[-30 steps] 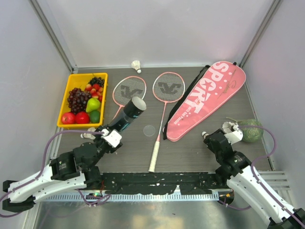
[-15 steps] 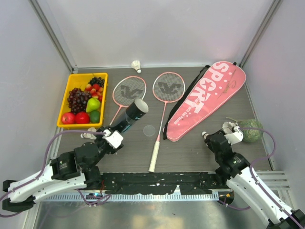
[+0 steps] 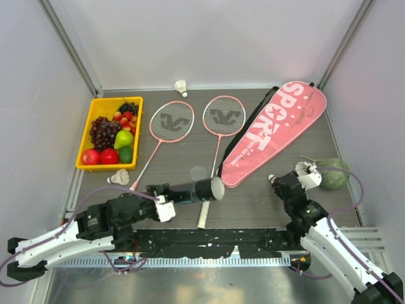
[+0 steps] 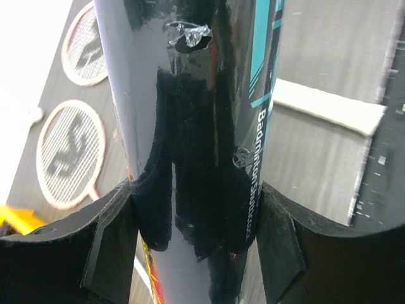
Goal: Pack up the badminton gear
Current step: Pick up the shuttlecock at the center of the board, then place the shuttlecock at the shuttle tube, then pick up the shuttlecock at the center of the board.
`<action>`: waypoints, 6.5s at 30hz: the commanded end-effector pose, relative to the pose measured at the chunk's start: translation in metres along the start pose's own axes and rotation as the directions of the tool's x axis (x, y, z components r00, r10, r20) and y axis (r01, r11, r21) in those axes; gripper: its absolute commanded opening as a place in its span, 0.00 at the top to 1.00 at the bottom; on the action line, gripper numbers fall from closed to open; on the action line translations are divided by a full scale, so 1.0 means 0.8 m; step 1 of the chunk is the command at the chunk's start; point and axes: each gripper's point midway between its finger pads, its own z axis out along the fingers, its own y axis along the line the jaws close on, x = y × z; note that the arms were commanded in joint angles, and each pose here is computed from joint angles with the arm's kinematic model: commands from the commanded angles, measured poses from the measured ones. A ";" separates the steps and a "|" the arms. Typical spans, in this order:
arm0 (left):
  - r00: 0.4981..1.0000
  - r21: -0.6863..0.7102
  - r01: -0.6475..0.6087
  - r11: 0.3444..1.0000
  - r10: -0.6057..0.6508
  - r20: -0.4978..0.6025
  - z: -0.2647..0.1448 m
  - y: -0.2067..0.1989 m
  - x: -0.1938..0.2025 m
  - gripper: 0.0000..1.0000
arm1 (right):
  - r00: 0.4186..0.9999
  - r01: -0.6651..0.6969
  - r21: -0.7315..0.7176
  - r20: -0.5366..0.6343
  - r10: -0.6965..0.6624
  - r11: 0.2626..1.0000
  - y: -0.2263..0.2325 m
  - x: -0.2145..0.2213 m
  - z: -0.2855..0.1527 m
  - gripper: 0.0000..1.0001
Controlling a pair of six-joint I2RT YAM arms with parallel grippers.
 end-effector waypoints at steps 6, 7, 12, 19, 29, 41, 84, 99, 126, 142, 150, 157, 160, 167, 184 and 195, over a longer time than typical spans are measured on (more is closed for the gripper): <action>0.887 0.140 -0.247 0.959 0.165 0.432 -0.028 -0.044 -0.076 1.00 | 0.999 -0.007 -0.055 0.052 0.010 0.998 0.013 -0.013 0.005 0.92; 0.875 0.140 -0.256 0.957 0.168 0.454 -0.031 -0.047 -0.079 1.00 | 0.998 0.008 -0.068 0.060 -0.004 0.998 0.016 -0.017 0.004 0.95; 0.837 0.145 -0.292 0.945 0.179 0.518 -0.041 -0.054 -0.087 1.00 | 0.995 0.072 -0.153 0.080 -0.060 0.986 0.037 -0.031 -0.012 0.95; 0.813 0.188 -0.322 0.928 0.169 0.557 -0.050 -0.070 -0.087 1.00 | 0.984 0.169 -0.345 0.119 -0.135 0.924 0.096 -0.069 -0.062 0.95; 0.674 0.022 -0.383 0.924 0.263 0.690 -0.068 -0.056 -0.118 1.00 | 0.933 0.313 -0.742 0.122 -0.340 0.592 0.187 -0.060 -0.167 0.95; 0.815 -0.019 -0.357 0.934 0.322 0.482 -0.036 -0.015 -0.100 1.00 | 0.851 0.390 -0.921 0.353 -0.390 0.018 0.221 -0.093 -0.363 0.95; 0.987 -0.057 -0.001 0.998 0.011 0.163 0.004 0.037 -0.093 1.00 | 0.834 0.325 -0.939 0.341 -0.434 -0.115 0.276 -0.115 -0.400 0.95; 0.990 -0.047 0.035 0.998 -0.028 0.138 0.007 0.038 -0.096 1.00 | 0.801 0.232 -0.971 0.220 -0.557 -0.050 0.290 -0.072 -0.358 0.95; 0.998 -0.037 -0.017 0.999 0.020 0.062 0.013 0.032 -0.075 1.00 | 0.759 0.305 -0.949 0.191 -0.622 0.081 0.316 -0.045 -0.371 0.46; 0.992 -0.048 -0.011 0.999 0.017 0.124 0.004 0.035 -0.082 1.00 | 0.767 0.225 -0.972 0.134 -0.627 0.067 0.331 -0.022 -0.375 0.74; 0.993 -0.048 -0.003 0.999 0.009 0.119 0.004 0.035 -0.082 1.00 | 0.746 0.195 -0.972 0.060 -0.663 0.132 0.330 0.013 -0.352 0.78; 0.995 -0.045 0.009 0.999 -0.005 0.104 0.008 0.035 -0.083 1.00 | 0.773 0.159 -0.968 -0.002 -0.635 0.197 0.335 0.029 -0.341 0.78; 0.996 -0.039 0.003 0.999 0.001 0.089 0.010 0.033 -0.080 1.00 | 0.799 0.115 -0.959 -0.067 -0.597 0.260 0.342 0.031 -0.335 0.78; 0.998 -0.034 -0.011 0.999 0.013 0.067 0.012 0.031 -0.074 1.00 | 0.866 0.141 -0.906 -0.083 -0.493 0.400 0.339 -0.016 -0.323 0.63; 0.992 -0.084 -0.036 0.996 0.046 0.115 -0.002 0.041 -0.073 1.00 | 0.825 0.558 -0.313 0.305 -0.475 0.769 0.193 -0.169 -0.207 0.49; 0.974 -0.081 -0.019 0.996 0.037 0.225 -0.023 0.044 -0.091 1.00 | 0.489 0.816 0.237 0.205 -0.848 0.527 0.167 -0.200 -0.103 0.42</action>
